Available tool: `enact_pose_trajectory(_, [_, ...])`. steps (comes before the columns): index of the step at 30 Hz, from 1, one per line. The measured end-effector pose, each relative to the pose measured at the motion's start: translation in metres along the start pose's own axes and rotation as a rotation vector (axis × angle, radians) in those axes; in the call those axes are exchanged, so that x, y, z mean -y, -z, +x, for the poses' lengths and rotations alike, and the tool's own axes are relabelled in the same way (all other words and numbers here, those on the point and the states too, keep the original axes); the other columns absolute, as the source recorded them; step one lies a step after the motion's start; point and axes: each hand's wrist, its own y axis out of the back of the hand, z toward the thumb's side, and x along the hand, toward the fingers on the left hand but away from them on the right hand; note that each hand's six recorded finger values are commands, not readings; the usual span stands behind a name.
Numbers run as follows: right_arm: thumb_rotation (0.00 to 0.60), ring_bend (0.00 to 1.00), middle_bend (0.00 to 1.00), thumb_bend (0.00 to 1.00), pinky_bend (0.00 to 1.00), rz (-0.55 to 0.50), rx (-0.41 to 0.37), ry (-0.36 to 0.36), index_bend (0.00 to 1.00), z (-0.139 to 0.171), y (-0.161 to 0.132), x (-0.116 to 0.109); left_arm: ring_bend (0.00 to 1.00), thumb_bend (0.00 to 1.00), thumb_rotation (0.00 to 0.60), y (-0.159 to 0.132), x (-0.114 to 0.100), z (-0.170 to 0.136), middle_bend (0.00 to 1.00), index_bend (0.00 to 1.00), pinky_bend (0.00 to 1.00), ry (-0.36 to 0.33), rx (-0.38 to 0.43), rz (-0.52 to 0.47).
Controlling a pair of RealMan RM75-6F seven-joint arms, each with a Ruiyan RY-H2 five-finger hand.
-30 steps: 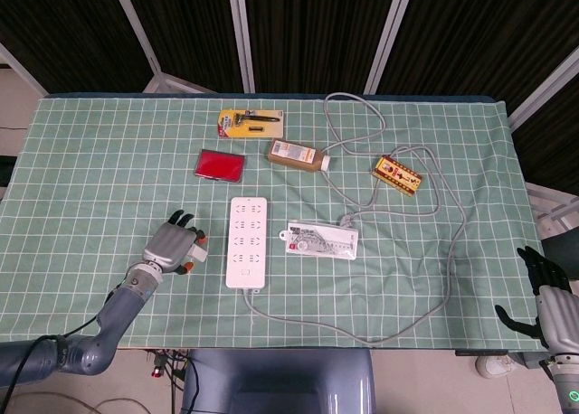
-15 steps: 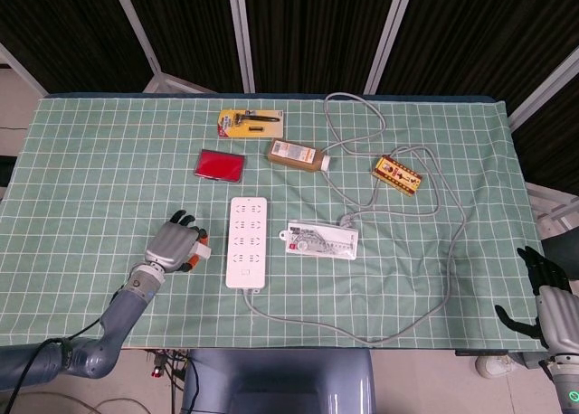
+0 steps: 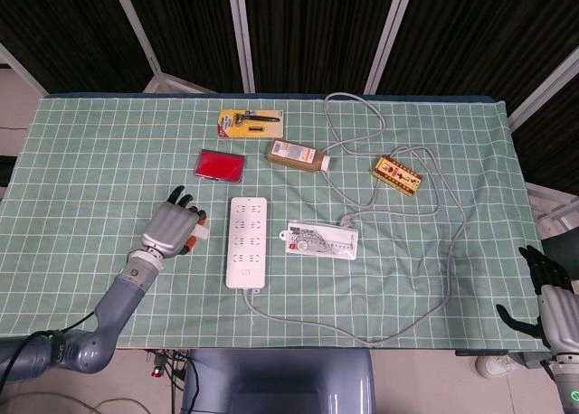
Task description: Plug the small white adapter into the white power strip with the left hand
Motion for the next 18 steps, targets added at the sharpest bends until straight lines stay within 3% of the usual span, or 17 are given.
enact_pose_trajectory(12, [0.6, 0.0, 0.0, 0.34, 0.0, -0.011, 0.002, -0.008, 0.0, -0.001, 0.002, 0.001, 0.22, 0.67, 0.6, -0.024, -0.041, 0.04, 0.74, 0.69, 0.06, 0.019, -0.033, 0.159])
enact_pose_trajectory(18, [0.6, 0.0, 0.0, 0.34, 0.0, -0.026, 0.01, -0.016, 0.0, -0.002, 0.003, 0.001, 0.24, 0.68, 0.6, -0.047, -0.048, 0.06, 0.77, 0.71, 0.06, 0.05, -0.038, 0.208])
